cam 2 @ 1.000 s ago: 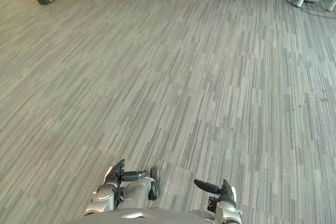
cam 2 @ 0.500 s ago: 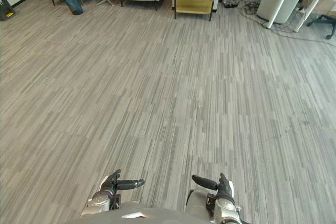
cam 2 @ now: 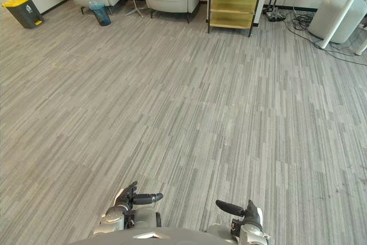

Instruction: Pick up cushions and gather them together orderly.

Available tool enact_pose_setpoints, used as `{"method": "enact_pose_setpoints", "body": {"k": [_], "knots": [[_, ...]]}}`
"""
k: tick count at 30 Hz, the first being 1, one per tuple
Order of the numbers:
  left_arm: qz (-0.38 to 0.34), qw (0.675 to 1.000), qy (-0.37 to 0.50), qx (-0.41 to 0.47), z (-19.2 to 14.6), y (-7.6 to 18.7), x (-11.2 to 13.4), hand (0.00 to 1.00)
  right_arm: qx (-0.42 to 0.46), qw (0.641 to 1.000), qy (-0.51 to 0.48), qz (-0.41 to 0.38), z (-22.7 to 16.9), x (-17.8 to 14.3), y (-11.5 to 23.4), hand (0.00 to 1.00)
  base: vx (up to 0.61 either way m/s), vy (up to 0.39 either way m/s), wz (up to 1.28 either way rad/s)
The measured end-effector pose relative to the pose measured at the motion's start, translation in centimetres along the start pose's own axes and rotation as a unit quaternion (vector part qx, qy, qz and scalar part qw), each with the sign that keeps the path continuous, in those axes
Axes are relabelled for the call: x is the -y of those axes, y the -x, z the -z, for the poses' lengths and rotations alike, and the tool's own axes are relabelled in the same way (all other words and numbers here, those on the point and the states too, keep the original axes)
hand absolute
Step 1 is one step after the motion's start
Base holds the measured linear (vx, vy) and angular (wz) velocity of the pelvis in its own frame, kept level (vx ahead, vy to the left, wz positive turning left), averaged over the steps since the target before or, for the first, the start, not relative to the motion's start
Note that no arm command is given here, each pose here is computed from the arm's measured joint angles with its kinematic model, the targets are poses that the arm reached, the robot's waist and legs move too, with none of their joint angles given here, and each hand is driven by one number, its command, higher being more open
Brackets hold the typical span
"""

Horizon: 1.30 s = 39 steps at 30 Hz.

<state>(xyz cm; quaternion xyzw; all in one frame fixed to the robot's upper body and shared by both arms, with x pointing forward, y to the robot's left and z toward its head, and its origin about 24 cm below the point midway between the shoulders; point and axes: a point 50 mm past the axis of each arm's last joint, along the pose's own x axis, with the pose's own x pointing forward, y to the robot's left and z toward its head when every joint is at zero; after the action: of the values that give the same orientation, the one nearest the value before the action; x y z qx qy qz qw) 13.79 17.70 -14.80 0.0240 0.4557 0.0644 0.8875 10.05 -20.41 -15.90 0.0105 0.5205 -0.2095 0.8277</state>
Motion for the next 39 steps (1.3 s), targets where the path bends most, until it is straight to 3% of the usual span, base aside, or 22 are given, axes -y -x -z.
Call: {"method": "enact_pose_setpoints", "body": {"k": [4, 8, 16, 25, 32, 39], "knots": [[-0.007, 1.0, 0.004, 0.007, -0.3, 0.0, 0.0, 1.0, -0.011, 1.0, 0.001, 0.003, 0.9, 0.0, 0.2, 1.0, 0.54, 0.218, -0.16], [-0.022, 1.0, -0.007, 0.012, -0.8, -0.2, -1.6, 1.0, -0.02, 0.999, 0.0, -0.026, 1.4, -2.1, 0.7, 1.0, 0.51, 0.222, 0.12], [-0.007, 0.999, -0.041, -0.03, 1.2, 0.1, -1.2, 1.0, 0.011, 1.0, 0.023, -0.018, 0.1, -0.7, 0.2, 1.0, 0.42, 0.146, -0.04], [0.008, 0.999, -0.036, -0.039, 1.5, 0.1, 0.1, 1.0, 0.026, 1.0, 0.006, -0.007, -1.9, -0.1, -0.4, 1.0, 0.35, -0.189, 0.14], [0.01, 1.0, -0.018, -0.016, 0.7, 0.1, 0.2, 1.0, 0.017, 1.0, 0.019, -0.002, -0.7, 0.4, -0.2, 1.0, 0.37, -0.229, 0.29], [0.011, 1.0, -0.025, 0.004, -0.4, -0.1, 0.2, 1.0, -0.003, 1.0, -0.006, -0.003, 0.2, -0.2, 0.1, 1.0, 0.37, 0.056, -0.21]]}}
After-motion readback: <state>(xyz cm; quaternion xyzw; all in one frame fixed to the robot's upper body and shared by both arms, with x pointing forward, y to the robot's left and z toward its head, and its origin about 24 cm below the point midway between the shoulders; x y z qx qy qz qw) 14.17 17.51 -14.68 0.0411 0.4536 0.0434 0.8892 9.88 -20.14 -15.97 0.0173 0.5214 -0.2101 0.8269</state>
